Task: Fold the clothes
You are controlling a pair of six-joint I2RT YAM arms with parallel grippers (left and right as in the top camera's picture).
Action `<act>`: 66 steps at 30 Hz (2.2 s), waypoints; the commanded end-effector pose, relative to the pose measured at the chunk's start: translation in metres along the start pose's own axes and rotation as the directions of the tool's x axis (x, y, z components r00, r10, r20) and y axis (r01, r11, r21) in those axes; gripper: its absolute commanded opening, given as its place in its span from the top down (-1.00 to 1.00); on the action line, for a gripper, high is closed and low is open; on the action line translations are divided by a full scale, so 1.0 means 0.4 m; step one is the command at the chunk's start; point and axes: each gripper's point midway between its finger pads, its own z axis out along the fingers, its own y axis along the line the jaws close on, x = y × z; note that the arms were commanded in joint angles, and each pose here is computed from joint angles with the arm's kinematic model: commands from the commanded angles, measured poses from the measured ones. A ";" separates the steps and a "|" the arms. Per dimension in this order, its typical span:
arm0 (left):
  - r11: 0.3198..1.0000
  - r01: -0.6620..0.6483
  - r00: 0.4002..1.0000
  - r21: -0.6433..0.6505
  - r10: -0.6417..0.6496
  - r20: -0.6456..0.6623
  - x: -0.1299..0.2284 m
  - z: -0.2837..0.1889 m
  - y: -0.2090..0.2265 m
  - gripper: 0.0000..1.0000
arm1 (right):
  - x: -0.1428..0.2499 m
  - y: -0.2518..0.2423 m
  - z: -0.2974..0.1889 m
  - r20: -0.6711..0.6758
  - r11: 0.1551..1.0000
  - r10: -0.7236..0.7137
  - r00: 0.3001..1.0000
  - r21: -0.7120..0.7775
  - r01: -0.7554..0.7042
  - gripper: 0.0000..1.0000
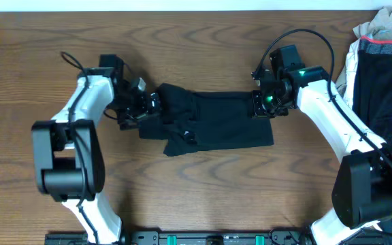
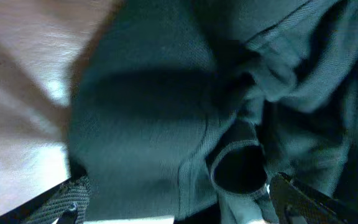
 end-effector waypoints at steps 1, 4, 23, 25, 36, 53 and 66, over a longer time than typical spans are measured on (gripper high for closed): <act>1.000 -0.004 0.998 -0.007 0.004 -0.068 0.018 0.067 -0.005 -0.88 | 0.001 0.001 -0.013 0.008 1.000 -0.012 1.000 -0.002 0.012 0.97; 0.999 -0.034 0.993 -0.018 0.032 -0.115 0.036 0.125 -0.021 -0.88 | 0.001 0.001 -0.013 0.008 1.000 -0.014 1.000 -0.002 0.014 0.97; 0.993 -0.109 0.992 -0.041 0.106 -0.070 0.046 0.050 -0.103 0.88 | 0.004 -0.023 -0.014 0.006 0.998 -0.009 1.000 0.055 0.009 0.95; 0.990 -0.134 0.991 -0.038 0.134 -0.008 0.036 -0.020 -0.125 0.88 | 0.006 -0.020 -0.011 0.003 0.998 -0.012 1.000 0.054 0.012 0.95; 0.962 -0.272 0.936 0.007 0.263 0.236 0.086 -0.244 -0.278 0.88 | 0.067 0.088 0.127 0.009 1.000 -0.016 1.000 -0.020 0.016 0.98; 0.940 -0.304 0.904 -0.155 0.336 0.266 0.120 -0.238 -0.315 0.89 | 0.063 0.198 0.156 0.089 0.940 -0.144 0.985 -0.297 0.165 0.98; 0.902 -0.403 0.854 -0.156 0.432 0.291 0.132 -0.210 -0.395 0.88 | 0.106 0.302 0.309 -0.009 0.849 -0.161 0.987 -0.511 0.134 0.97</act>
